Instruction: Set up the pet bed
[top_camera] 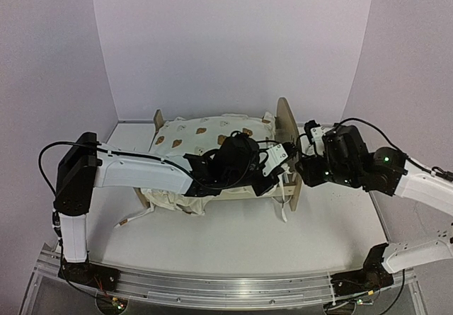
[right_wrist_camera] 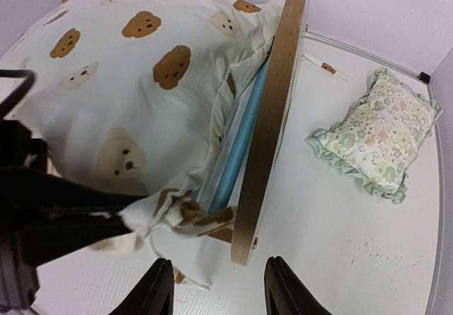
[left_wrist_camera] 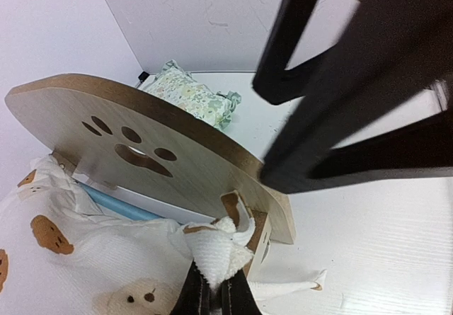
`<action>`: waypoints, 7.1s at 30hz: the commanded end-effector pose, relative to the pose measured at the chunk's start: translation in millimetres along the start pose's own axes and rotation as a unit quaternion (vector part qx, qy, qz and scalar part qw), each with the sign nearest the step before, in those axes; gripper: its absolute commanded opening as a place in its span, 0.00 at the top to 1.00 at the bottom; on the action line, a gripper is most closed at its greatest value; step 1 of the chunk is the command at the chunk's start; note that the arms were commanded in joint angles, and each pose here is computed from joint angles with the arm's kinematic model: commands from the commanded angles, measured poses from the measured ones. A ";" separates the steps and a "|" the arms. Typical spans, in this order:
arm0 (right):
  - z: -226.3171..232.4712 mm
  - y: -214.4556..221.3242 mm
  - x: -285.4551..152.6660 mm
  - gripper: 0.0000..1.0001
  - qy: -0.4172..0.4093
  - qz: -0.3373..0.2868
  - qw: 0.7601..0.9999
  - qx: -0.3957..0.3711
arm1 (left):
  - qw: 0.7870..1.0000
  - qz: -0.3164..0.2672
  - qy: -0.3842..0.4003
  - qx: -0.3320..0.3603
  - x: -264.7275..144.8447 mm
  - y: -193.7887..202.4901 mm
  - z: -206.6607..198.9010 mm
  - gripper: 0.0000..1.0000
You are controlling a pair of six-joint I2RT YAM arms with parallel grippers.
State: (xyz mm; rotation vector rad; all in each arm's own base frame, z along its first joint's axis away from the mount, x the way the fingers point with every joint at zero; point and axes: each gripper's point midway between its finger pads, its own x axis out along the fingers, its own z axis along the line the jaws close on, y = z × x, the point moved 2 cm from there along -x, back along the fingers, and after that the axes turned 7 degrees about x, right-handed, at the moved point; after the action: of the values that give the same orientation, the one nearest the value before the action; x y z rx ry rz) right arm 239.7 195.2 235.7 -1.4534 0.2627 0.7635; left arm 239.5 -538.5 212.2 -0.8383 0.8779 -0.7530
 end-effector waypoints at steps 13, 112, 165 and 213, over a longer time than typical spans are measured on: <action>-31.0 98.6 36.7 0.65 0.053 0.078 0.985 0.143 | 0.999 0.022 -0.031 0.017 1.0 0.7 12.3 0.99; 45.4 109.2 183.2 0.53 0.049 -0.062 0.952 0.296 | 0.992 0.126 -0.009 -0.026 2.4 68.3 36.8 0.76; -5.2 109.6 40.0 0.52 -0.030 -0.002 0.980 0.196 | 0.956 0.188 0.028 -0.221 -7.7 161.2 -46.7 0.58; 33.8 149.4 68.3 0.52 -0.083 0.116 0.975 0.171 | 0.951 0.183 0.007 -0.249 -42.4 160.7 -59.9 0.65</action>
State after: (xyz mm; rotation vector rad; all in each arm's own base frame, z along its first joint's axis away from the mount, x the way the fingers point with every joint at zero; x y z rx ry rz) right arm 185.2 217.5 66.0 -1.0953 0.4838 0.9461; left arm 192.2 -446.6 47.6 -1.0288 1.2999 -0.1836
